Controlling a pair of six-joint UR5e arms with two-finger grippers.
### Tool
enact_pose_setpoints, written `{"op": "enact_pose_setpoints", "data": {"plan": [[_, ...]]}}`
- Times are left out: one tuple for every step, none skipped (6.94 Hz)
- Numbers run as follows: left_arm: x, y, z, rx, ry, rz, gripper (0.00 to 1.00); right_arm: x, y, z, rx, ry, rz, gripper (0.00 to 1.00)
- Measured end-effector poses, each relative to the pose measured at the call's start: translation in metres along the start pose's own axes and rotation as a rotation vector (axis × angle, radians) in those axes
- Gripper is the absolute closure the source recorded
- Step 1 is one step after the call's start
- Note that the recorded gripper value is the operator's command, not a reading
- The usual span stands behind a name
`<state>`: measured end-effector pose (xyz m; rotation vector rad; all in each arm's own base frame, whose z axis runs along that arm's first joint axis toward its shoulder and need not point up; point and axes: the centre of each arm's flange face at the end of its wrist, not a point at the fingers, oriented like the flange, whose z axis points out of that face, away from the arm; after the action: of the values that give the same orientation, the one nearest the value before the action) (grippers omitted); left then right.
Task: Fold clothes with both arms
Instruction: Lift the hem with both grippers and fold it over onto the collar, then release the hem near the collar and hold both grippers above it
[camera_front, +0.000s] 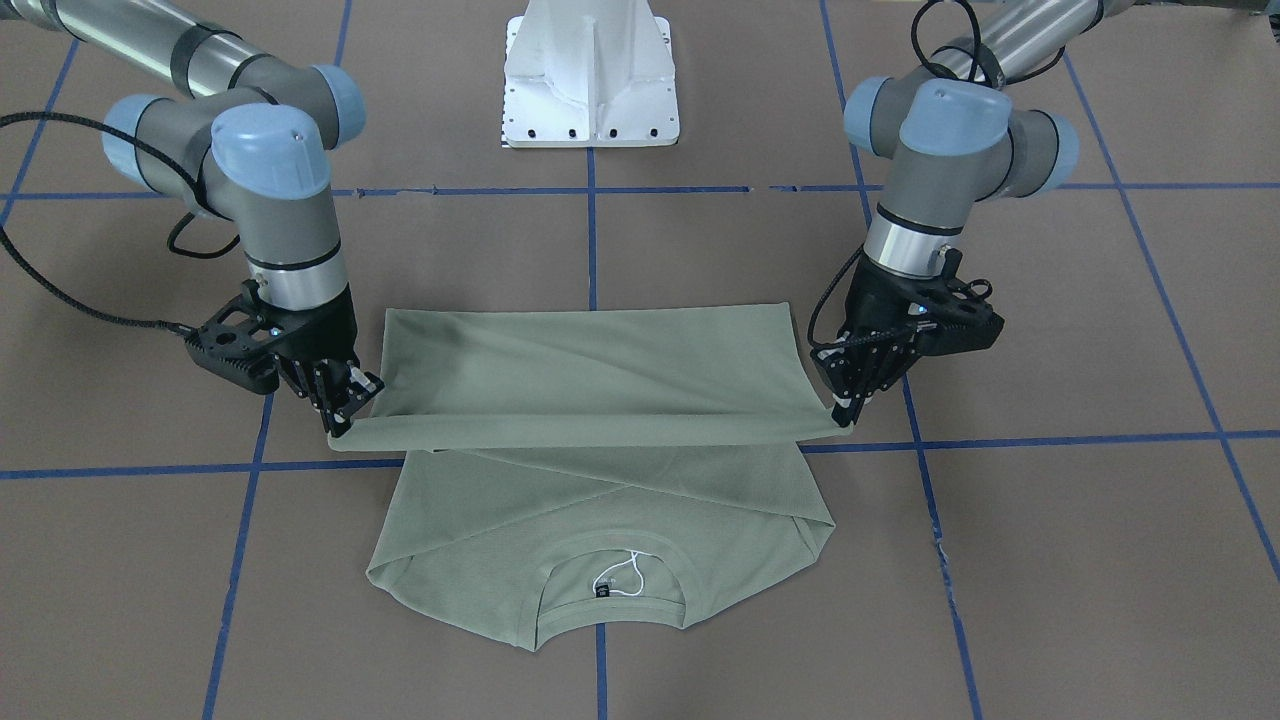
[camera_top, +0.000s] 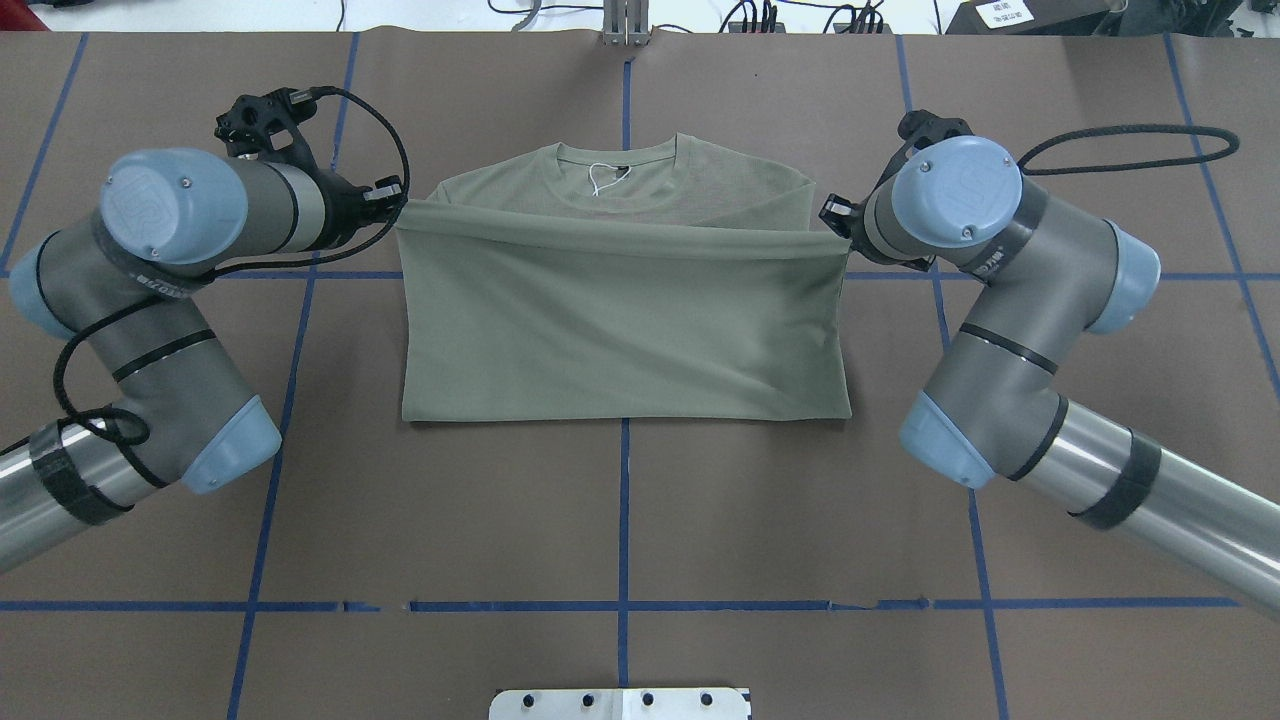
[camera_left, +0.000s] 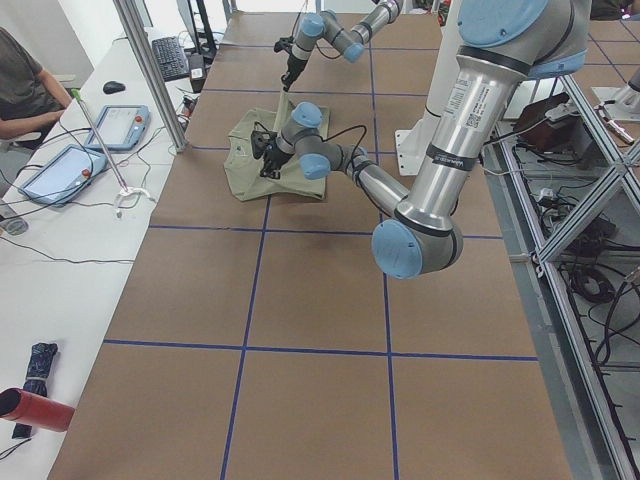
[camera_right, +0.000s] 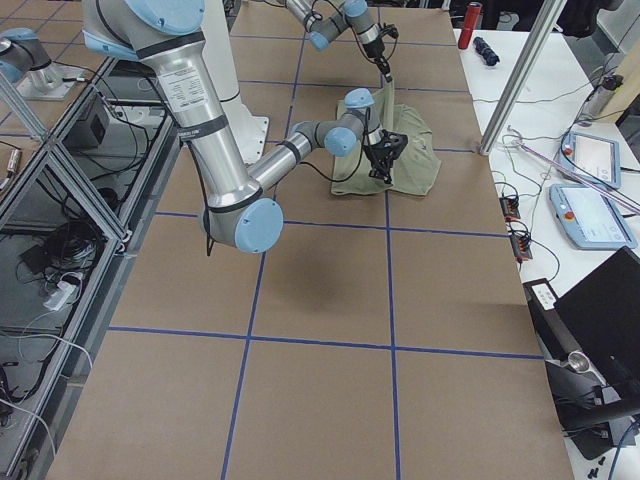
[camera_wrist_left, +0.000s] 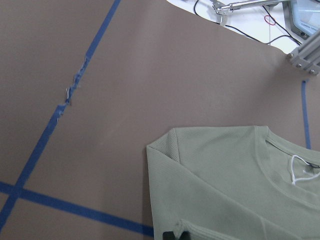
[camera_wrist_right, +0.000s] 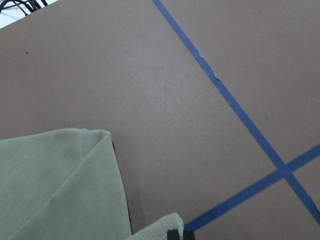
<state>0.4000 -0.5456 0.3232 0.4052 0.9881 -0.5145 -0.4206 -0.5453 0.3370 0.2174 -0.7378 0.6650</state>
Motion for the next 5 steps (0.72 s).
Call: {"op": "enact_pose_setpoints", "data": {"plan": [[0.007,-0.011,0.02,0.011,-0.009,-0.001,1.0,-0.014,-0.015,0.019,0.007,0.012,0.001,1.0],[0.01,-0.017,0.037,0.019,-0.008,-0.002,1.0,-0.03,-0.024,0.035,0.012,0.03,0.001,1.0],[0.006,-0.022,0.054,0.024,-0.003,-0.003,1.0,-0.043,-0.03,0.049,0.016,0.041,0.0,1.0],[0.001,-0.024,0.071,0.027,0.0,-0.003,1.0,-0.05,-0.035,0.065,0.02,0.034,-0.001,1.0],[-0.003,-0.024,0.081,0.028,0.0,-0.004,1.0,-0.05,-0.039,0.077,0.023,0.027,-0.004,1.0]]}}
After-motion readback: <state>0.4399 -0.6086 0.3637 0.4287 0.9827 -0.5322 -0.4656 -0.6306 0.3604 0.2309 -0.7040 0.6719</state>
